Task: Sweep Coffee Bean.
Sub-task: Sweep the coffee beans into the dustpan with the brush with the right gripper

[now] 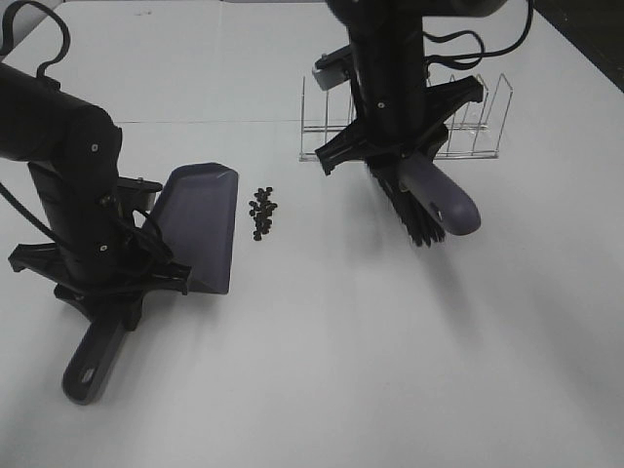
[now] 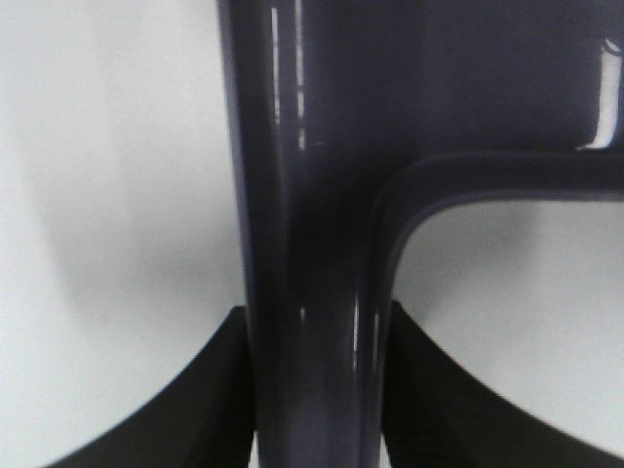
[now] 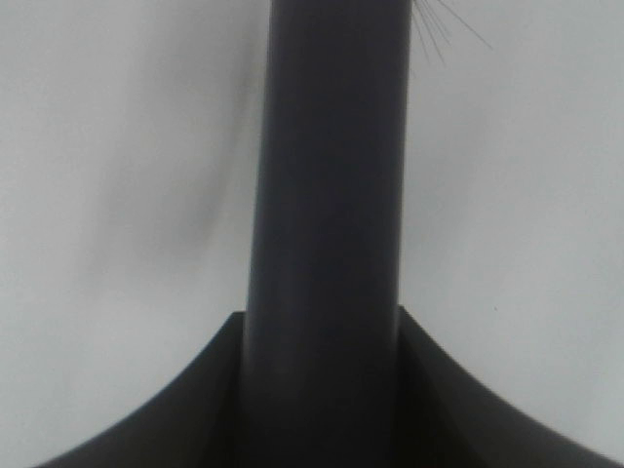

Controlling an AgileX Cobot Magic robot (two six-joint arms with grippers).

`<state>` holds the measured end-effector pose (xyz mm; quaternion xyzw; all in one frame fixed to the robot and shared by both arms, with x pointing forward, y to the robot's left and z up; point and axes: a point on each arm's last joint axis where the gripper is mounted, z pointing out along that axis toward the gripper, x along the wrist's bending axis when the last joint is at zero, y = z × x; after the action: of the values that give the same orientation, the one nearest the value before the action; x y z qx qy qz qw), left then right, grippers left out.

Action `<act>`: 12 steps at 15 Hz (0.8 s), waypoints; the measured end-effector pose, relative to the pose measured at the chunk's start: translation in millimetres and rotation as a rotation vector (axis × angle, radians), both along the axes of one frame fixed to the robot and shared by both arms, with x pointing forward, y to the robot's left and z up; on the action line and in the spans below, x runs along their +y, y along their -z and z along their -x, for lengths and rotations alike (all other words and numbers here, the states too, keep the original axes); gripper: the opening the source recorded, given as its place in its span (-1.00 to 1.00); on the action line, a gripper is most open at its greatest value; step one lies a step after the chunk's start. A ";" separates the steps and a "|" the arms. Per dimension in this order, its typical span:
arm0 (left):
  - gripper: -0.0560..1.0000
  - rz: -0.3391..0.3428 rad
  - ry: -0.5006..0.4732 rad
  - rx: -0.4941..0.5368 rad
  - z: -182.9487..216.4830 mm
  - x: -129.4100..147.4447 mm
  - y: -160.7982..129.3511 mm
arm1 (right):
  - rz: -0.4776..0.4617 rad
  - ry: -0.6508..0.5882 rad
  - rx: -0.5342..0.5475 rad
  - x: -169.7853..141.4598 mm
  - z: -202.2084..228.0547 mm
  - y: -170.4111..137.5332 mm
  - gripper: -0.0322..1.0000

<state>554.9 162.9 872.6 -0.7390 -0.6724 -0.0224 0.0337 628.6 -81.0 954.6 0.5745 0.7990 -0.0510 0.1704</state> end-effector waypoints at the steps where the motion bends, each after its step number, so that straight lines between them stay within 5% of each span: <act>1: -0.24 0.006 0.000 0.001 -0.1 -0.6 0.2 | 0.010 -0.011 -0.007 5.8 -3.3 6.2 -0.32; 7: -0.24 0.014 0.008 0.009 -1.3 -2.3 3.0 | -0.010 -0.172 0.026 80.4 8.4 49.7 -0.32; 12: -0.24 0.020 0.008 0.012 -1.3 -2.9 3.5 | -0.206 -0.228 0.094 130.7 19.3 58.2 -0.32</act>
<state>556.2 160.0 869.1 -0.7420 -0.6696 -0.0113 0.0304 609.3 49.7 896.4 0.4913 0.8672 0.0240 0.0778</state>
